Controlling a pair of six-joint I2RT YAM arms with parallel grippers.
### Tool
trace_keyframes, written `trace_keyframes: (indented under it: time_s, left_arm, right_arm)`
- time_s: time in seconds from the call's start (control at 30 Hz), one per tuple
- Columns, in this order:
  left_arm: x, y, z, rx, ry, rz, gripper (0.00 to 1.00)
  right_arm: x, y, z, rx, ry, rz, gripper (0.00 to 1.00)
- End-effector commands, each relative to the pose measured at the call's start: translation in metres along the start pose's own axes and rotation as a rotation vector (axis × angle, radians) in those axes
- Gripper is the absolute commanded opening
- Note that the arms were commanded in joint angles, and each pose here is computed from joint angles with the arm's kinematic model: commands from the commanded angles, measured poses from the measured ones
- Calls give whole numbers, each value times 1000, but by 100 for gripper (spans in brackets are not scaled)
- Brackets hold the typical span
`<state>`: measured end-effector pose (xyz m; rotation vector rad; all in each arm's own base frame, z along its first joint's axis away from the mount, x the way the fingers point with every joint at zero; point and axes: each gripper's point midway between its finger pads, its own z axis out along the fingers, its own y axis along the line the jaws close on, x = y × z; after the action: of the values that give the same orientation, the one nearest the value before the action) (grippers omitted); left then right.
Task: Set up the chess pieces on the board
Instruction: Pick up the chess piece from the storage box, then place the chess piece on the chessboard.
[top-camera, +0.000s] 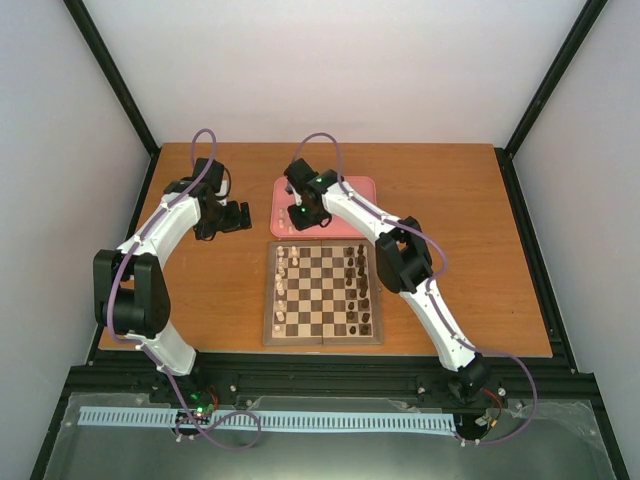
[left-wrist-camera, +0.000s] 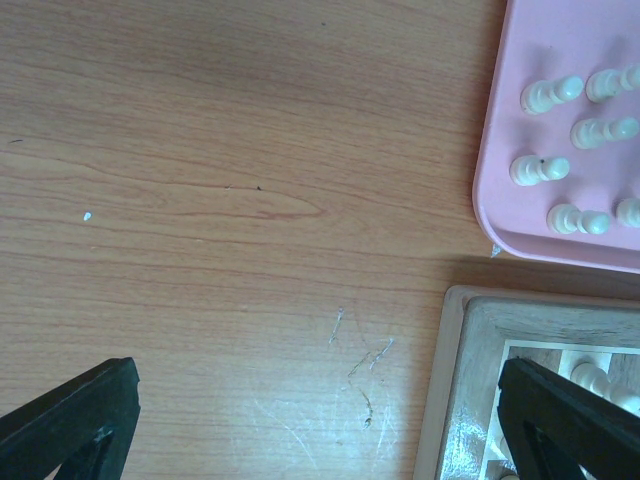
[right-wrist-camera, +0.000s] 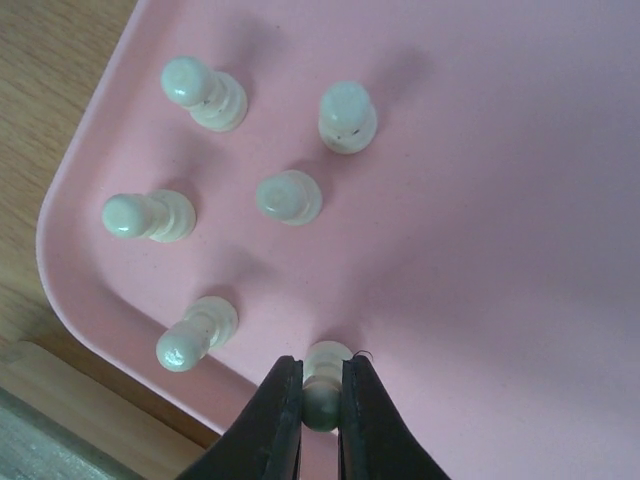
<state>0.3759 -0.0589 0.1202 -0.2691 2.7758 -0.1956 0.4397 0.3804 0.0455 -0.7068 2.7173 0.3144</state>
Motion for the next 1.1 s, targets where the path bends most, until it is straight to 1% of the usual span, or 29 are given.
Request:
trace_keyframes:
  time_s: [0.0,0.1,0.2,0.3,0.5,0.67,0.8,0.9,1.07]
  left_arm:
    - [-12,-7,-13,15,-49,27,100]
    - [-13,-7,-14,17,-54,25,100]
    - [-13,-7,-16,18,-58,26,100]
    - [-14,-7,-18,16,-63,27,100]
    - [-12,-6,-19,17,-67,25,100]
    - [-11,-6,-17,20,-66,23,100]
    - [-13,-7,-19,23,-71,22,100]
    - [-14,-8,-20,28,-73,21,100]
    - [-11,-6,-23,24,-79,22,100]
  right_arm:
    - [-43,3,-73,33,-183,-31,3]
    - [-50,7,-105,27,-228,-30,3]
    - [-39,16,-125,14,-216,-42,3]
    - [-12,30,-136,5,-179,-64,3]
    - [55,64,-148,-45,-114,-94,3]
    - [95,77,-140,-67,-69,-98,3]
    - [111,91,-128,-92,-58,-130,3]
    - [116,96,-117,-102,-54,-135,3]
    - [109,97,-105,-96,-84,-129,3]
